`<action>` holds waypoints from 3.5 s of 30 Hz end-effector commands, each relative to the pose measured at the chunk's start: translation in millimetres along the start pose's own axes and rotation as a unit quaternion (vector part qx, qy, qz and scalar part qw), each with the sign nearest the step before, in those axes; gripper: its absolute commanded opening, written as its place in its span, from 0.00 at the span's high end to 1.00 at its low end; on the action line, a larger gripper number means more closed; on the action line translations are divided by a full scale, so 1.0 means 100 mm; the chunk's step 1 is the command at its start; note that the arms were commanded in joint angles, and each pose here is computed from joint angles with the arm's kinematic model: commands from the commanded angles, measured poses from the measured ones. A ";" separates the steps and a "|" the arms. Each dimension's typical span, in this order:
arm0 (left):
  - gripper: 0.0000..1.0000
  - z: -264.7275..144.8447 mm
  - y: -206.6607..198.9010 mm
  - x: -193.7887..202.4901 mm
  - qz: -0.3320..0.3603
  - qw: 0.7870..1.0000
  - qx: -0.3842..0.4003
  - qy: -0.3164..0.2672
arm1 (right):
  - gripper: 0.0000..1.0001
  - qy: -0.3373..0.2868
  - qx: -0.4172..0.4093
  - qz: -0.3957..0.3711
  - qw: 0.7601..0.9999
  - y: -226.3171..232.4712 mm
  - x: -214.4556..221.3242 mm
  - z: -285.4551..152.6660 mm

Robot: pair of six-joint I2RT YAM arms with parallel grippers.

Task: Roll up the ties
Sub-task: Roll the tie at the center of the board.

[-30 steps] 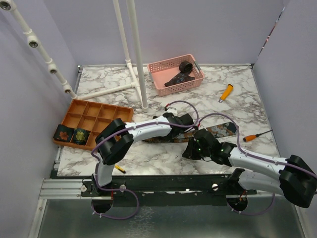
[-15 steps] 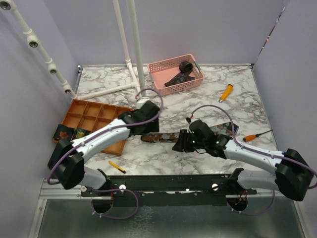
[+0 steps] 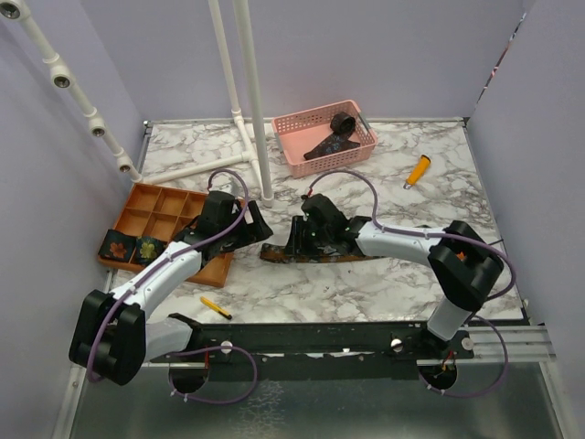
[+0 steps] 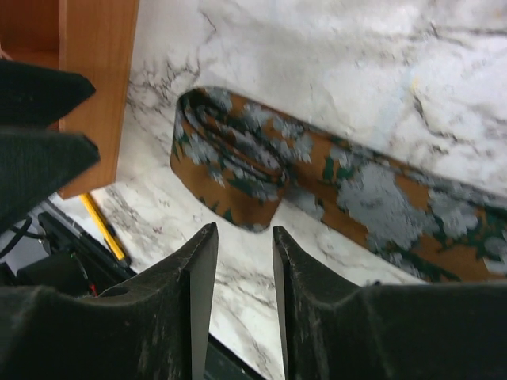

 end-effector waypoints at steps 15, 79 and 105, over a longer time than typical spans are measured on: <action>0.11 0.17 -0.08 0.24 0.031 0.995 0.067 0.070 | 0.66 0.033 0.082 -0.004 0.996 -0.42 0.09 0.26; 0.56 0.46 -0.31 0.51 0.101 0.971 0.142 0.162 | 0.68 0.060 0.086 0.025 0.994 -0.92 0.29 0.27; 1.00 0.05 0.09 0.17 0.221 0.929 -0.281 0.092 | 0.67 0.009 0.094 0.044 0.995 -1.18 0.64 -0.51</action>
Point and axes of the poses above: each gripper's point midway between its finger pads, its own z axis out along the fingers, its own y axis along the line the jaws close on, x = y × z, the point moved 1 cm from there along -z, back along the fingers, and after that the axes turned 3 degrees about z, right-handed, at the moved point
